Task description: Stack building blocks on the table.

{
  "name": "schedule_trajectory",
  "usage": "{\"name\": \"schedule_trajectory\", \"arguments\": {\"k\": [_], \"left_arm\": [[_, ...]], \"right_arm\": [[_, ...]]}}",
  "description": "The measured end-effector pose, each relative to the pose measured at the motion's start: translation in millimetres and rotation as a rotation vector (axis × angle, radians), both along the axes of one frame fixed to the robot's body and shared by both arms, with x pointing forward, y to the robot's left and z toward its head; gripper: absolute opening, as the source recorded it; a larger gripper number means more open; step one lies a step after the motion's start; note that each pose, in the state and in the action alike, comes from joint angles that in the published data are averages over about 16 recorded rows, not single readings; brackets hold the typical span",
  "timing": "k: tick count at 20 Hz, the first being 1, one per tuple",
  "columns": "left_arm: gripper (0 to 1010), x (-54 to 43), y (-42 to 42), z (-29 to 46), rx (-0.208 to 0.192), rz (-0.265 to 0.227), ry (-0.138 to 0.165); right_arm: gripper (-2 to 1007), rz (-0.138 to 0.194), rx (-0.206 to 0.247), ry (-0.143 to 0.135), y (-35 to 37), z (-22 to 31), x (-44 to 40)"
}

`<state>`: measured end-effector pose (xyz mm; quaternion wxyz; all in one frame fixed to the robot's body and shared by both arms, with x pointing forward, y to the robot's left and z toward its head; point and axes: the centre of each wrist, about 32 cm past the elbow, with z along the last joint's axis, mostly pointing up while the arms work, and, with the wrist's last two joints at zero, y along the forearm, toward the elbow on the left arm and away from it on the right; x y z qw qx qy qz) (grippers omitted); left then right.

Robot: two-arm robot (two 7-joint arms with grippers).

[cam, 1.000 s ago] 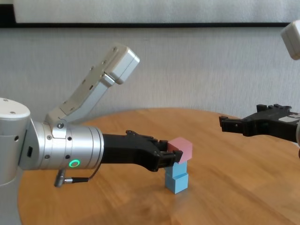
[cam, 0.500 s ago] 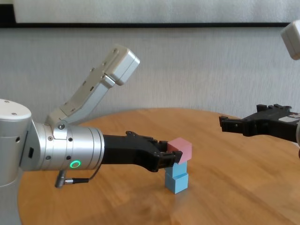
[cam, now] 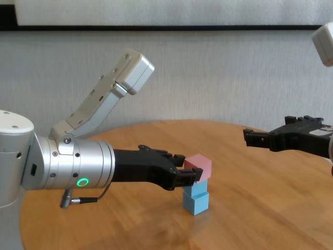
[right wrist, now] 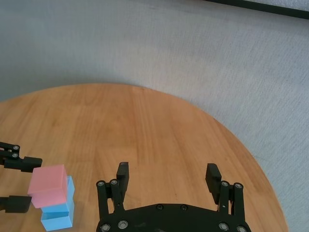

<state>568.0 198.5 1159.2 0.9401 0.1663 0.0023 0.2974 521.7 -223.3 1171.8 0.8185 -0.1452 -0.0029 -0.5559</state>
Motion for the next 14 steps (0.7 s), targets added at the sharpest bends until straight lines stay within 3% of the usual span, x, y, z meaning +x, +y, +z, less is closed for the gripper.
{"name": "schedule_trajectory", "arguments": {"k": [7,14], "left_arm": [[706,-0.2,1.1,4.9,-0.009,0.012,-0.019],[896,-0.9,5.9,17.3,-0.042,0.040,-0.061]], "right_arm": [[1005,0.000,0.000,0.000,0.0,0.0,0.0],[1005,0.000,0.000,0.000,0.0,0.0,0.0]]}}
